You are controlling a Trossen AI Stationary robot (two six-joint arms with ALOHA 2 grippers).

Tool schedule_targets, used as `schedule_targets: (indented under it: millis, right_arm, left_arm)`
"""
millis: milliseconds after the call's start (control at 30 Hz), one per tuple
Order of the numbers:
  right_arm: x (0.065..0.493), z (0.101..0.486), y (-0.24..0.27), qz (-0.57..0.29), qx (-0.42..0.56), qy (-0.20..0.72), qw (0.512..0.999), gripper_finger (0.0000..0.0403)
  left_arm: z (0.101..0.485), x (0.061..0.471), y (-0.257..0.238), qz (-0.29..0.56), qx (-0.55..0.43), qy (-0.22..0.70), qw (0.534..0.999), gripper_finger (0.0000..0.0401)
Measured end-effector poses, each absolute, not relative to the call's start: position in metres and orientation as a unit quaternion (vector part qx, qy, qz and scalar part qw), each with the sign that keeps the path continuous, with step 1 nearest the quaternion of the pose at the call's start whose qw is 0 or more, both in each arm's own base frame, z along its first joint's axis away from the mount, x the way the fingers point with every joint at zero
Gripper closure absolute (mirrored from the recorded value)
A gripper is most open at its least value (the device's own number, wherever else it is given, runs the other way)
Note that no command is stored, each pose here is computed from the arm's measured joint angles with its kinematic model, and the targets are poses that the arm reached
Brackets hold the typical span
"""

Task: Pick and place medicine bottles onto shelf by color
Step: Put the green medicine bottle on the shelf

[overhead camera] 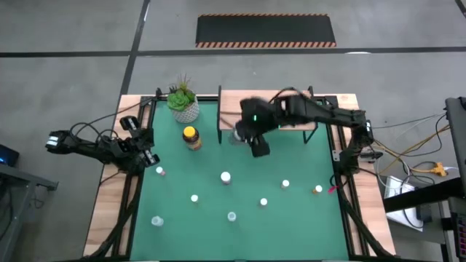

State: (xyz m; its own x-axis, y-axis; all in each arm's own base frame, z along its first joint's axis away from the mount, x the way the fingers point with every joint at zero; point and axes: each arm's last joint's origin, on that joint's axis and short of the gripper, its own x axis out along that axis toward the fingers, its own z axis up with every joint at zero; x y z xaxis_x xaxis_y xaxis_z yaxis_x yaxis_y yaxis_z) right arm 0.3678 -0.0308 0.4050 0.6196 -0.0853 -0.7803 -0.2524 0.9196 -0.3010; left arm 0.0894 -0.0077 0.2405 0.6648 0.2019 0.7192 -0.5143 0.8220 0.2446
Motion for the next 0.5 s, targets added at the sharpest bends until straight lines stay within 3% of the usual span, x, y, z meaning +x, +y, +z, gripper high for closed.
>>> schedule_targets:
  millis: [200, 500]
  right_arm:
    - [0.366, 0.41, -0.088, 0.132, -0.118, 0.413, 0.893, 0.0181]
    - [0.368, 0.394, -0.162, 0.079, -0.072, 0.436, 0.894, 0.0181]
  left_arm:
    - [0.24, 0.09, -0.008, 0.202, 0.22, -0.355, 0.886, 0.0401]
    - [0.24, 0.09, -0.008, 0.202, 0.22, -0.355, 0.886, 0.0401]
